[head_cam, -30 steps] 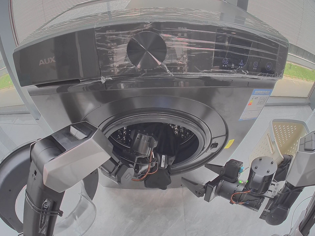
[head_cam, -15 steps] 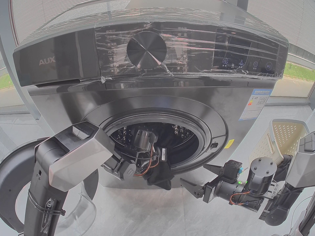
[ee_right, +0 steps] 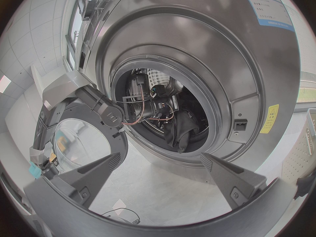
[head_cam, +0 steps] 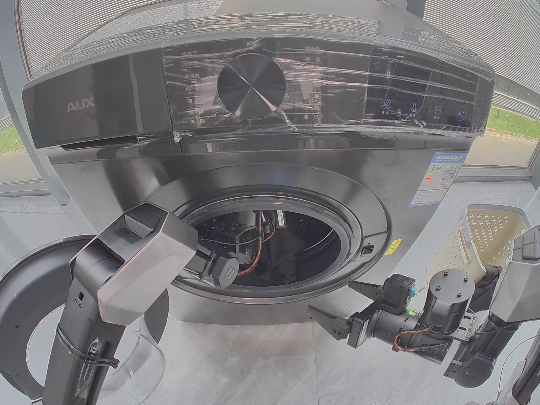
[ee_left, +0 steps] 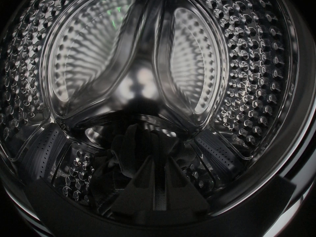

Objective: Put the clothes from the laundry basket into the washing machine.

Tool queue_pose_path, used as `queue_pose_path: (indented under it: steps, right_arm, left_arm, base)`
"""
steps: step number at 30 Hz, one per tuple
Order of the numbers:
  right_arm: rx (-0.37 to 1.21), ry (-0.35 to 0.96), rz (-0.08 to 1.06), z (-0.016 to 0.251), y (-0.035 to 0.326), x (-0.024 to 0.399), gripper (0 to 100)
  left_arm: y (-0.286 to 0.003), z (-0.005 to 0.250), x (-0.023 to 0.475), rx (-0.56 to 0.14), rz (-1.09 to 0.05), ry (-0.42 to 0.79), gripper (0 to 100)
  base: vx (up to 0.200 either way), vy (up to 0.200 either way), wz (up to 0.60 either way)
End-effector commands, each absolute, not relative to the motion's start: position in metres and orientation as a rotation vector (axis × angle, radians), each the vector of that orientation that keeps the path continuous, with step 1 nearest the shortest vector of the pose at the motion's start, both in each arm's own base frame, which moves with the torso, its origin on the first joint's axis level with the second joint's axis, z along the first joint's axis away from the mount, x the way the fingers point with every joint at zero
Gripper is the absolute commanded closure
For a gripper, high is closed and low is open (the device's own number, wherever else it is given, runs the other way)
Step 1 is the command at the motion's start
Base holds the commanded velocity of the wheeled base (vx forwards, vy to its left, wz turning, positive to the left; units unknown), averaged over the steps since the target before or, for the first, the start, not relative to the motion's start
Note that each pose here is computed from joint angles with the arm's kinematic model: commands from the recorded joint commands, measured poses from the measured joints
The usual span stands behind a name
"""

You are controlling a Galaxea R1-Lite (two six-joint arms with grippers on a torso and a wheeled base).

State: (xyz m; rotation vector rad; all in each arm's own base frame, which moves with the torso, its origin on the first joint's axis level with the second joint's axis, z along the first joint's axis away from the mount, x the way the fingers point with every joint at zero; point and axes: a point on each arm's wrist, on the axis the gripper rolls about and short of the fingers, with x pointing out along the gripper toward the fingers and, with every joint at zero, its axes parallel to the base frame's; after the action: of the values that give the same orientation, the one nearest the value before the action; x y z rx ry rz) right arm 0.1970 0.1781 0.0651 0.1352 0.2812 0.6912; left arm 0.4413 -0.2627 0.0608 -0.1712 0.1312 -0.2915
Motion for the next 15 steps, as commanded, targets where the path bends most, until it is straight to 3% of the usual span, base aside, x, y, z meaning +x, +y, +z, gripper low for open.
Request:
queue_pose_path:
  steps: [1,2,9,15]
  right_arm:
    - [0.140,0.269,0.693,0.066,0.178,0.197,0]
    - [0.140,0.269,0.693,0.066,0.178,0.197,0]
    - [0.140,0.271,0.693,0.066,0.178,0.197,0]
    - [0.138,0.274,0.692,0.066,0.178,0.197,0]
  left_arm:
    - [-0.263,0.049,0.443,-0.166,-0.288,0.149,100]
    - [-0.263,0.050,0.442,-0.167,-0.289,0.150,0]
    - [-0.262,0.059,0.428,-0.154,-0.316,0.193,0]
    - [-0.263,0.041,0.390,-0.093,-0.430,0.376,0]
  base:
    - [0.000,0.000,0.00]
    - [0.000,0.000,0.00]
    - [0.000,0.000,0.00]
    - [0.000,0.000,0.00]
